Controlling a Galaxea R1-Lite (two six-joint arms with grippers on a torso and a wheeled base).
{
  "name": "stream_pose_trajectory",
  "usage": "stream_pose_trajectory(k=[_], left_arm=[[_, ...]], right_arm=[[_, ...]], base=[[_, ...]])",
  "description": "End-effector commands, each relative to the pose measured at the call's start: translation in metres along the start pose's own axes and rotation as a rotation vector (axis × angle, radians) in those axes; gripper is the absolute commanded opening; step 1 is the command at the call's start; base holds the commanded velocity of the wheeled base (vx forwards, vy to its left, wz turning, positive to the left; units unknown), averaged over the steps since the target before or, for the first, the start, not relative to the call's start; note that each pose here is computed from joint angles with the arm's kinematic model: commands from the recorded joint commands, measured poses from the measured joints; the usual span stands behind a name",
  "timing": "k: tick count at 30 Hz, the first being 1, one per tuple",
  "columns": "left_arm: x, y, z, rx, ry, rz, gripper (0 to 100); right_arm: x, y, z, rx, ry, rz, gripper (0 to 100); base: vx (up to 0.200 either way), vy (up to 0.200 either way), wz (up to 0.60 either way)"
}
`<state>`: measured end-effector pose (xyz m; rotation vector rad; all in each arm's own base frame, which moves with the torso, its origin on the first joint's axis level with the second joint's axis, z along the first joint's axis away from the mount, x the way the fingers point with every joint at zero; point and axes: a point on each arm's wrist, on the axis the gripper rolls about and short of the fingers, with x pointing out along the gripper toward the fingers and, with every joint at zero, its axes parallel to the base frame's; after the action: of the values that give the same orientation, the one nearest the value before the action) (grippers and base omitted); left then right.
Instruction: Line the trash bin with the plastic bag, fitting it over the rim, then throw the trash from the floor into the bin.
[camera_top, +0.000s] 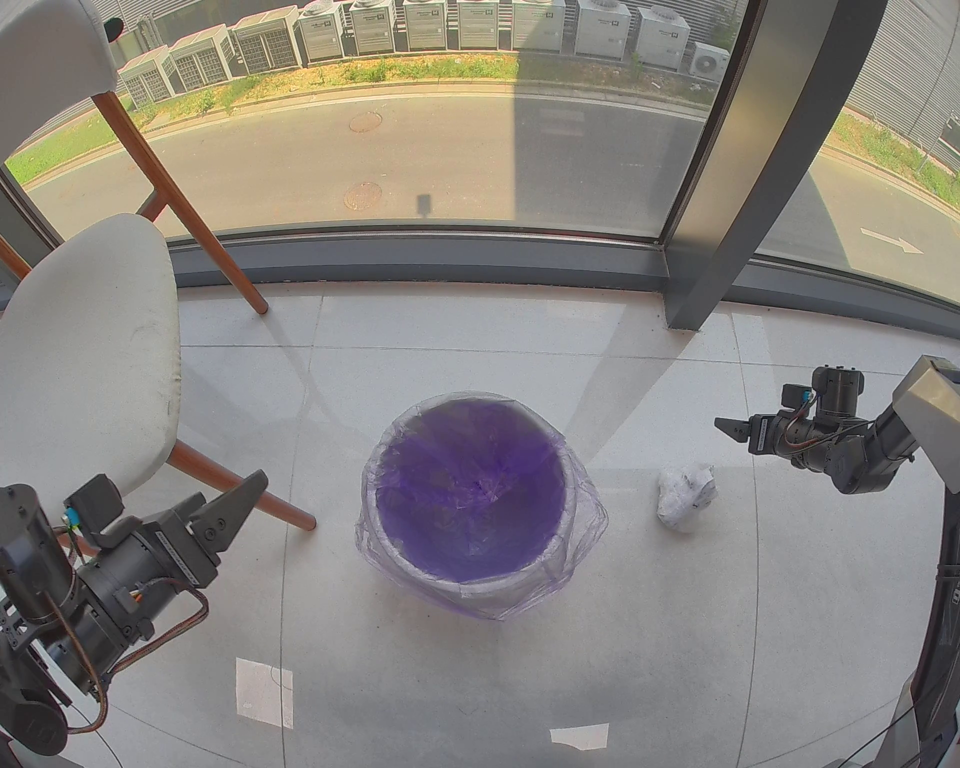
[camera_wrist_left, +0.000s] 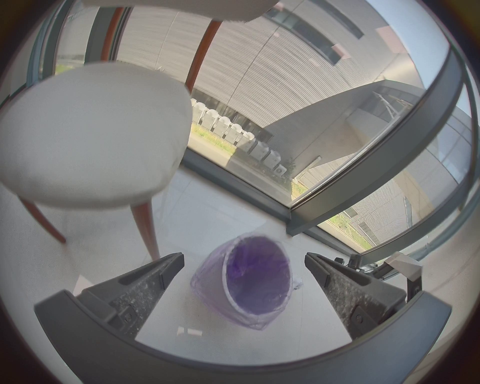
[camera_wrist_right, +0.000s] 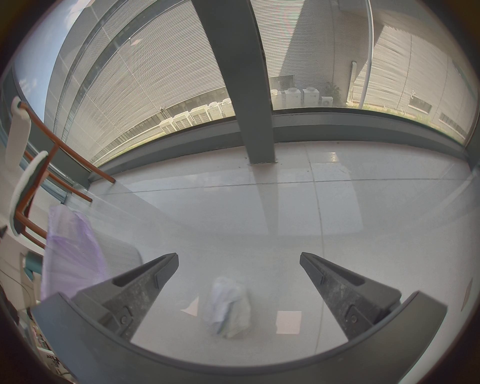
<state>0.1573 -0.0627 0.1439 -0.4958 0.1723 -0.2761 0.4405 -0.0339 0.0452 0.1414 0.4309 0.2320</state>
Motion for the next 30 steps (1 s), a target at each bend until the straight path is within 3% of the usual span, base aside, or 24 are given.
stream_pose_trajectory(k=[1,6,14,22,26,27,30], left_arm=[[-0.027,0.001,0.026,0.046,-0.173,-0.007,100],[-0.034,0.006,0.032,0.042,-0.227,0.033,100],[-0.034,0.011,0.039,0.051,-0.267,0.077,100],[-0.042,0.023,0.029,0.143,-0.24,0.146,100],[-0.049,0.02,0.033,0.152,-0.282,0.135,100],[-0.051,0.019,0.034,0.155,-0.29,0.131,100],[-0.057,0.02,0.034,0.18,-0.308,0.145,100]], right_arm=[[0.037,-0.035,-0.035,-0.011,0.054,-0.03,100],[0.055,-0.032,-0.044,-0.019,0.062,0.011,100],[0.061,-0.019,-0.059,0.0,0.149,0.073,100],[0.073,-0.002,-0.083,-0.009,0.215,0.109,100],[0.08,0.002,-0.094,-0.01,0.234,0.115,100],[0.082,0.003,-0.098,-0.011,0.237,0.113,0],[0.087,-0.002,-0.111,-0.012,0.245,0.094,0]], base=[[0.0,0.0,0.0],[0.0,0.0,0.0],[0.0,0.0,0.0],[0.0,0.0,0.0],[0.0,0.0,0.0],[0.0,0.0,0.0],[0.0,0.0,0.0]])
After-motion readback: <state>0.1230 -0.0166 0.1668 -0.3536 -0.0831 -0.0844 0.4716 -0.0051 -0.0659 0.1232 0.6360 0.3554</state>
